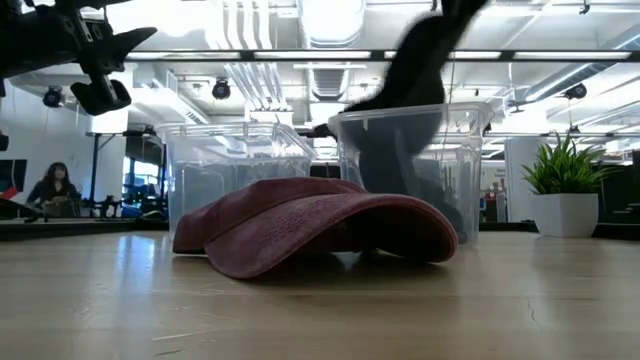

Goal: Pick and place caps into container
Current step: Put the black cap into the right transparent container

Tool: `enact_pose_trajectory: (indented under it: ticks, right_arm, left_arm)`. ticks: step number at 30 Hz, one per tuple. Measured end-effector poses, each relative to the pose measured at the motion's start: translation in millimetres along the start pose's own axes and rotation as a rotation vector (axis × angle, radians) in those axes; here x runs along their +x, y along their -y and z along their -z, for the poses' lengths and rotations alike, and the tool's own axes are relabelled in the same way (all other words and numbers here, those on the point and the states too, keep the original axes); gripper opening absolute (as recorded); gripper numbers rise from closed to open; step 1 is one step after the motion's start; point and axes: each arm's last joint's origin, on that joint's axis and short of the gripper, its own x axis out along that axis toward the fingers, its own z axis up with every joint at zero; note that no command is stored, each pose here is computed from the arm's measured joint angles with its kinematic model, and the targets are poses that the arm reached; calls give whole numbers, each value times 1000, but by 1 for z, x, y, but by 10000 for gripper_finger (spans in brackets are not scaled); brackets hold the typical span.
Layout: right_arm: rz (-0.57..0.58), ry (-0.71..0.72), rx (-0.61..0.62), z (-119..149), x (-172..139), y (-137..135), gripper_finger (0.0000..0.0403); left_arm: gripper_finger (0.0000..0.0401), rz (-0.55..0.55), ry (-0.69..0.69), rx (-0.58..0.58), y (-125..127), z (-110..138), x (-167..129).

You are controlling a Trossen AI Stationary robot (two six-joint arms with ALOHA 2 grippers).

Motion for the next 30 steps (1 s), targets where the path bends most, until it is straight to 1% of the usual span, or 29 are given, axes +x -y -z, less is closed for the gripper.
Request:
enact_pose_trajectory:
  ticks: [3, 6, 10, 11, 14, 17, 19, 22, 26, 28, 30]
  right_arm:
    - [67, -145, 9, -1, 29, 7, 13]
    - [125, -292, -11, 1, 57, 10, 13]
    - [108, -478, -10, 4, 80, 8, 13]
    - [105, -500, -17, 5, 85, 7, 13]
    - [99, -500, -43, 5, 99, -1, 13]
    - [118, -437, -88, 3, 104, -5, 16]
    - [129, -398, -107, 2, 105, -7, 27]
    - [117, -371, -125, 1, 106, -9, 63]
    - [80, -346, -168, 1, 99, -9, 129]
    - [68, -298, -189, 2, 90, -9, 162]
    - [34, -226, -218, 2, 73, -9, 192]
  left_arm:
    - [174, 0, 0, -1, 0, 0, 0]
    - [174, 0, 0, -1, 0, 0, 0]
    - [174, 0, 0, 1, 0, 0, 0]
    - [174, 0, 0, 1, 0, 0, 0]
    - [174, -1, 2, 2, 0, 0, 0]
    - [174, -1, 3, 2, 0, 0, 0]
    - [174, -1, 4, 2, 0, 0, 0]
    - [174, -1, 4, 2, 0, 0, 0]
    - [174, -9, 25, -35, 0, -1, 0]
    - [174, -10, 29, -40, 0, -1, 0]
    - [174, -10, 29, -28, 0, -1, 0]
